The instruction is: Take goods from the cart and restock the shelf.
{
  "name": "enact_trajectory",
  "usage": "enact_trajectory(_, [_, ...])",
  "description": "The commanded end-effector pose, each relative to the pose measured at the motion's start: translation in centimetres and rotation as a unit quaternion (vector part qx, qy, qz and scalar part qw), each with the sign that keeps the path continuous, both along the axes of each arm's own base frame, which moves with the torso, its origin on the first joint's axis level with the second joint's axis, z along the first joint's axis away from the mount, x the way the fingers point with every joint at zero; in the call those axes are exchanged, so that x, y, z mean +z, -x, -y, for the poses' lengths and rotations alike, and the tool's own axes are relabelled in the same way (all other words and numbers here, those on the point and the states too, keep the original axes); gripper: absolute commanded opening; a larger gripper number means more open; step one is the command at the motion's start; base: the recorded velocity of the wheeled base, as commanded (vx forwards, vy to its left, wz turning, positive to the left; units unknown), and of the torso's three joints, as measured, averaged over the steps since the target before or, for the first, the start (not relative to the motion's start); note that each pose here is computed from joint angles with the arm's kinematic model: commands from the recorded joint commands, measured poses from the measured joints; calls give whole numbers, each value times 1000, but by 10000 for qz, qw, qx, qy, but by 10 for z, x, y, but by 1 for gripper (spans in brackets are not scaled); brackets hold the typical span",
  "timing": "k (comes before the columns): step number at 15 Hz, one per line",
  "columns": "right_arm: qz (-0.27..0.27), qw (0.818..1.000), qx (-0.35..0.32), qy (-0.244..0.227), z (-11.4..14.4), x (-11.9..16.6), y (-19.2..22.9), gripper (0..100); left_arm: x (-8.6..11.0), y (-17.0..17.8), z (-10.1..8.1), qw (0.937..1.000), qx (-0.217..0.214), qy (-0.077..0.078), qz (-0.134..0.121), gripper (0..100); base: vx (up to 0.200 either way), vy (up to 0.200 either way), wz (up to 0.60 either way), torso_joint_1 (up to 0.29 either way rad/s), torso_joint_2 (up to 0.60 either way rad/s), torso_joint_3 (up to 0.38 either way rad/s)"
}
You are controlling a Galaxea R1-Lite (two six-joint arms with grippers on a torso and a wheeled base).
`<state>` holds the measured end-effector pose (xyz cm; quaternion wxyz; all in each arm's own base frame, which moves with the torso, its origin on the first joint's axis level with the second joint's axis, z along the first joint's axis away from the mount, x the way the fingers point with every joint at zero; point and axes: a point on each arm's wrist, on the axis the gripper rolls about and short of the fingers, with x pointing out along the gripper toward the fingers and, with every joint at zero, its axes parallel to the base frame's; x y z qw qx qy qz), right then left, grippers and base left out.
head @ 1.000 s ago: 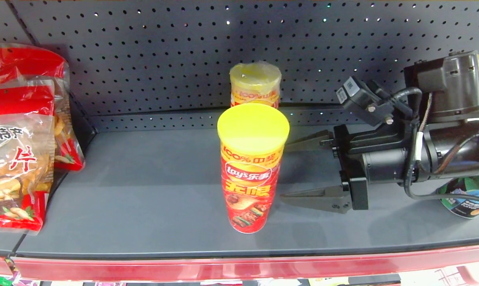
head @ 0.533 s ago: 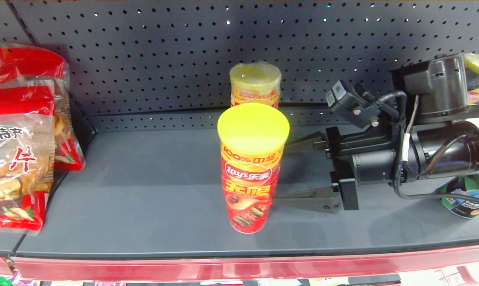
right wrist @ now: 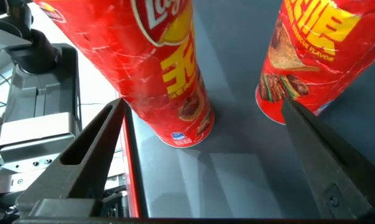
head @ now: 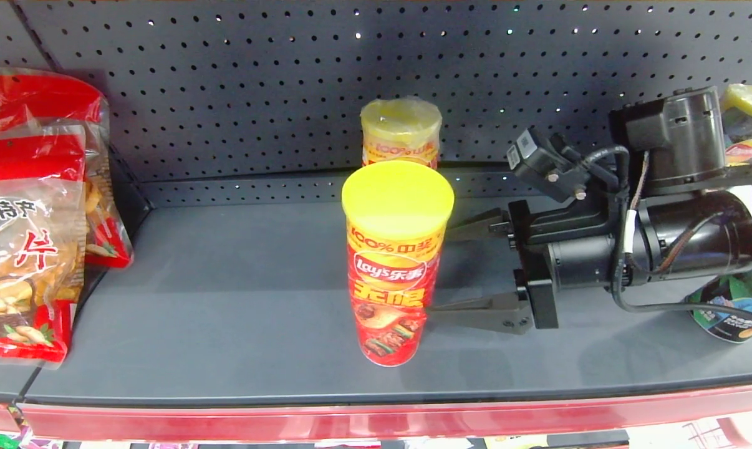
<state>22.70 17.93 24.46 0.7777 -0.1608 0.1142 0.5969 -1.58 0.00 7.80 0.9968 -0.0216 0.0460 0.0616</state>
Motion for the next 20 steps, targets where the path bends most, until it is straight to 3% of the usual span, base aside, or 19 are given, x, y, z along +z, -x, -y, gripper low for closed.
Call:
enact_trajectory(1, [-1, 10000, 1, 3, -2, -1, -3, 100, 0, 0, 0, 10000, 6, 3, -2, 100, 0, 0, 0, 0, 0, 0])
enact_trajectory(20, [-9, 10000, -78, 18, 3, -2, -4, 100, 0, 0, 0, 10000, 6, 3, -2, 100, 0, 0, 0, 0, 0, 0])
